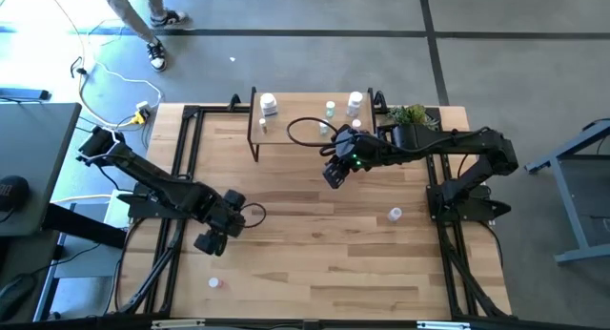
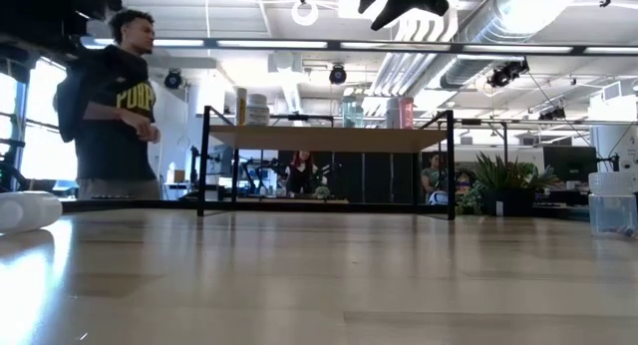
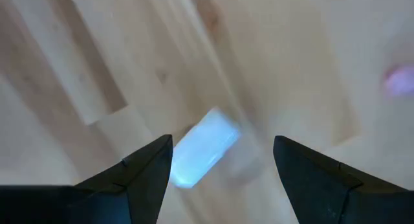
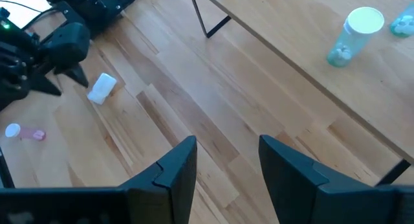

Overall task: Pick and place medicine bottles onto shelf by color
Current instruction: Put the white pill bottle on the shelf

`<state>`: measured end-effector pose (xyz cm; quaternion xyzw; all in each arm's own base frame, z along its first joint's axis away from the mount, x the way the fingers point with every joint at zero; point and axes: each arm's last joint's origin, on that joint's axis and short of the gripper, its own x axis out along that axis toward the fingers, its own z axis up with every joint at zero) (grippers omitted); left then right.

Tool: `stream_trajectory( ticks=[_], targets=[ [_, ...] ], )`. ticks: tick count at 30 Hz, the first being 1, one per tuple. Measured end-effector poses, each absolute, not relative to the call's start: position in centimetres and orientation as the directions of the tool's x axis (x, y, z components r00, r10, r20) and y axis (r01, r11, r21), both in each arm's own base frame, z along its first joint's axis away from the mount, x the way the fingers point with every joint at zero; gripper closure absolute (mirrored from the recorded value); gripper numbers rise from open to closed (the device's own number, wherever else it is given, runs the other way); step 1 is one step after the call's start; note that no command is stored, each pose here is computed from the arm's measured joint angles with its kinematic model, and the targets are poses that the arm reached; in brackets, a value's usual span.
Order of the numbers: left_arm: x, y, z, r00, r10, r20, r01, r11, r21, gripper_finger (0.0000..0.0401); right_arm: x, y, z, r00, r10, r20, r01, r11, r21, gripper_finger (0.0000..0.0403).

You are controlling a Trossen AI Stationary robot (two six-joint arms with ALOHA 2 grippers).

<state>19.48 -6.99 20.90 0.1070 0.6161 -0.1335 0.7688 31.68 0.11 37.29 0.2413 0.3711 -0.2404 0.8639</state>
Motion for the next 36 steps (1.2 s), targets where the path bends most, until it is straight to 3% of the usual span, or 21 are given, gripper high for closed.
stream_trajectory(
  ticks=[6,12,19,25,30,36],
  targets=[
    [19.6,-6.6,19.7,0.096,0.064,-0.993,0.491,0.865,0.103,0.0142,31.7,0.1,37.3,0.61,-0.237,-0.756,0.595,0.768,0.239,0.0245],
    [20.4,-7.0,17.6,-0.006,0.107,-0.994,0.608,0.79,0.081,0.0142,31.8,0.1,37.3,0.617,-0.237,-0.751,0.592,0.768,0.245,0.0245],
    [21.3,-7.2,15.2,-0.096,0.147,-0.984,0.674,0.738,0.044,0.0142,31.8,0.1,37.4,0.62,-0.237,-0.748,0.591,0.767,0.247,0.0245],
    [22.0,-7.4,13.8,-0.101,0.163,-0.981,0.682,0.73,0.051,0.0146,31.8,0.1,37.4,0.62,-0.237,-0.748,0.591,0.767,0.247,0.0245],
    [22.2,-7.5,13.4,-0.11,0.164,-0.98,0.682,0.73,0.045,0.0174,31.8,0.1,37.4,0.62,-0.236,-0.748,0.599,0.758,0.257,0.0245],
    [22.2,-7.5,13.4,-0.11,0.162,-0.981,0.677,0.734,0.045,0.0234,31.8,0.1,37.4,0.62,-0.236,-0.748,0.601,0.756,0.259,0.0245]
  ],
)
